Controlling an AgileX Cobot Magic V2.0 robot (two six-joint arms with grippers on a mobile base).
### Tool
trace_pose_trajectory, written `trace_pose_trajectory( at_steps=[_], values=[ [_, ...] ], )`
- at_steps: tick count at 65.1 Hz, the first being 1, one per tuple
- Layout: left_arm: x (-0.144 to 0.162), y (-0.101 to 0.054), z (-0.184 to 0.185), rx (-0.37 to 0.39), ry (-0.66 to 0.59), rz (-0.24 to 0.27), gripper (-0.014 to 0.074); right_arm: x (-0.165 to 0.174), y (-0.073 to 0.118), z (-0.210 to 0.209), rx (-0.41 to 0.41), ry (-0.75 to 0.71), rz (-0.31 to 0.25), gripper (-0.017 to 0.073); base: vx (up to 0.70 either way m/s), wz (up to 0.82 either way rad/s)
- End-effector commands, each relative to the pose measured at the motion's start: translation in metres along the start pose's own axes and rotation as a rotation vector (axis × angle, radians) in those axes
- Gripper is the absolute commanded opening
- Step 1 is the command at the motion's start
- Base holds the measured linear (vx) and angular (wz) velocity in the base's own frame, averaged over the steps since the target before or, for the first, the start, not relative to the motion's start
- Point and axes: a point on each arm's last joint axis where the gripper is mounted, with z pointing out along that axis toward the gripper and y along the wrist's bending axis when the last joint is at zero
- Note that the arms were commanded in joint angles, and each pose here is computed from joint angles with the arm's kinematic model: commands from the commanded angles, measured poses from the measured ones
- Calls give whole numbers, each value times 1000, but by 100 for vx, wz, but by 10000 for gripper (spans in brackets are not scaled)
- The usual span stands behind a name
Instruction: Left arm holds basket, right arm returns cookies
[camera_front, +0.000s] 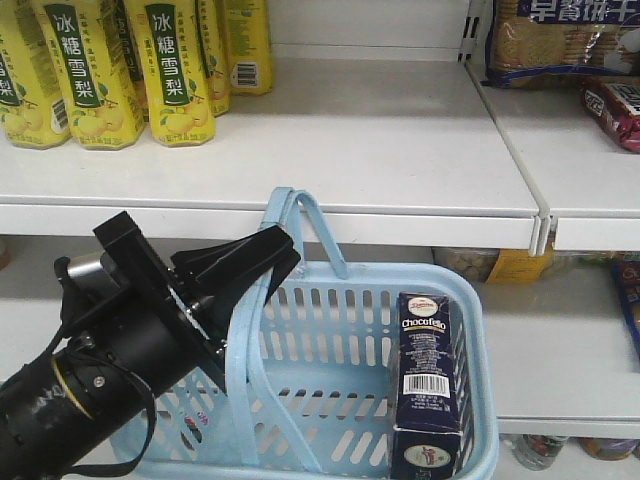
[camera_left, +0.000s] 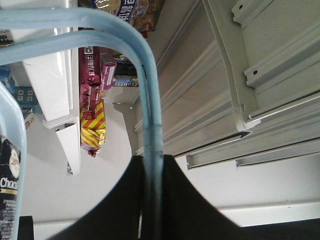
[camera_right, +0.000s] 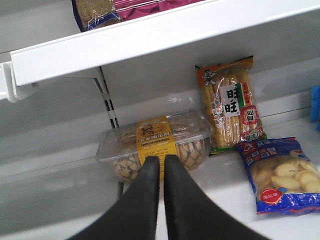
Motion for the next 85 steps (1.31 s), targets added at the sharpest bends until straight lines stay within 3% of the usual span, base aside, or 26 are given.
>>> trace_pose_trajectory(
  at_steps=[1,16,31,38,55,78,85],
  values=[
    [-8,-28,3,189,-80,-29,-3,-3,-1,0,-3,-77,-11,-6,0,0],
    [-8,-28,3,189,-80,-29,-3,-9,0,-1,-11,-144,-9,-6,0,0],
    [-8,-28,3,189,-80,-29,-3,-42,8,-7,-31,-246,-20,-6,0,0],
    [-8,-28,3,189,-80,-29,-3,-67,14,-7,-36,-271,-27,-6,0,0],
    [-8,-28,3,189,-80,-29,-3,-147,33,4,-39,-312,-110,-6,0,0],
    [-8,-28,3,189,-80,-29,-3,-228,50,41,7,-89,-151,-3,0,0],
    [-8,-28,3,189,-80,-29,-3,-240,60,55,-33,13,-152,-3,0,0]
  ],
)
